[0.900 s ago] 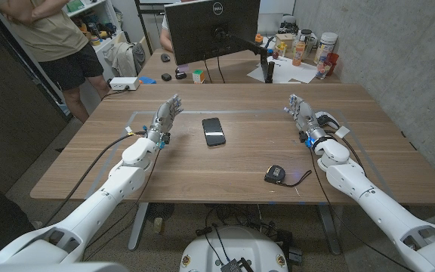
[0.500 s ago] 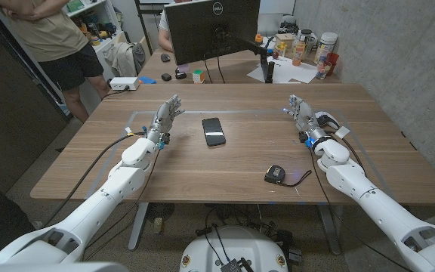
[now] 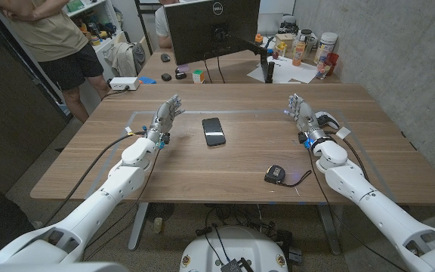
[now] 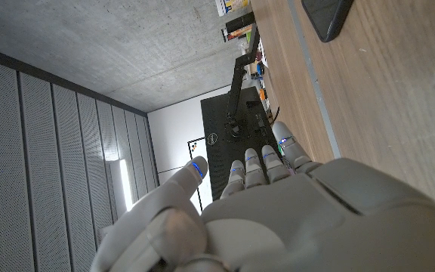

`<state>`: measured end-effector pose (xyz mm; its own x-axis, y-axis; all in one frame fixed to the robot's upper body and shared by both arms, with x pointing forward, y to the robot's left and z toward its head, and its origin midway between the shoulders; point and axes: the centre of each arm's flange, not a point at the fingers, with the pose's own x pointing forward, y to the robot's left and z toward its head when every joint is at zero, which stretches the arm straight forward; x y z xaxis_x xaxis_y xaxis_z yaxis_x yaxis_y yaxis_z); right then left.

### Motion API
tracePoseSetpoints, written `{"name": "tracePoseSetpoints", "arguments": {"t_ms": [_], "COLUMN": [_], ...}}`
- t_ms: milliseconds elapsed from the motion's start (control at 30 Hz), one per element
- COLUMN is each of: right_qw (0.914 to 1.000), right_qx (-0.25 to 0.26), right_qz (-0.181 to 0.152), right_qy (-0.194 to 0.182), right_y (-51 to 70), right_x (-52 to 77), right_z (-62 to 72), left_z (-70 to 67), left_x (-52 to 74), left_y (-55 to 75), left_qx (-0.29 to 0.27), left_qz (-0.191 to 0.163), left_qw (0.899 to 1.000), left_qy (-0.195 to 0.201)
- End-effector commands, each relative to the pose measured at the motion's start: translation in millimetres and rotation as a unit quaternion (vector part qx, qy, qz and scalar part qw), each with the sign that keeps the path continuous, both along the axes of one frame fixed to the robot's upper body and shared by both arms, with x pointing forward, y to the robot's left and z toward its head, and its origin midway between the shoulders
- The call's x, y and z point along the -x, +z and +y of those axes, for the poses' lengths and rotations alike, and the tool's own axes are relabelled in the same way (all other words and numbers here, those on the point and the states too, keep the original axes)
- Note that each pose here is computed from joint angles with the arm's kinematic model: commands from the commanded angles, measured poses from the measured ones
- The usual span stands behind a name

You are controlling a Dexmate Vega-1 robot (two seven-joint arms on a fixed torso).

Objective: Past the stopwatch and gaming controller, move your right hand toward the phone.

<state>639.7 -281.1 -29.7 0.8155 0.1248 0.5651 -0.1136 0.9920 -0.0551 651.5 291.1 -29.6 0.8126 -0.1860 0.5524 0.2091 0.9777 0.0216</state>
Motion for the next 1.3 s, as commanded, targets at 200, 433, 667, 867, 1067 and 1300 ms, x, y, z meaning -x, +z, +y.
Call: {"name": "tracePoseSetpoints", "arguments": {"t_ms": [200, 433, 667, 867, 1067, 1300], "right_qw": [0.995, 0.9933, 0.9925, 0.992, 0.991, 0.986], "right_qx": [0.066, 0.087, 0.102, 0.115, 0.124, 0.151], "right_qz": [-0.029, -0.032, -0.033, -0.039, -0.052, -0.07], "right_qy": [-0.069, -0.069, -0.058, -0.036, -0.002, 0.009], "right_y": [10.4, 10.3, 7.9, 7.6, 10.1, 16.2], "right_x": [29.3, 34.8, 37.6, 38.2, 41.0, 48.3], "right_z": [41.3, 62.1, 83.2, 105.2, 129.3, 155.0], "left_z": [-1.5, -0.6, 0.1, 0.1, 0.0, 0.8], "left_x": [-0.1, 0.4, 0.6, -0.8, -3.5, -5.4], "left_y": [1.7, 1.9, 2.8, 5.5, 7.1, 7.0], "left_qx": [-0.006, -0.01, -0.015, -0.02, -0.027, -0.032], "left_qz": [-0.001, 0.0, 0.0, -0.001, 0.002, 0.003], "left_qw": [1.0, 1.0, 1.0, 1.0, 1.0, 0.999], "left_qy": [-0.005, -0.005, -0.007, -0.01, -0.014, -0.018]}}
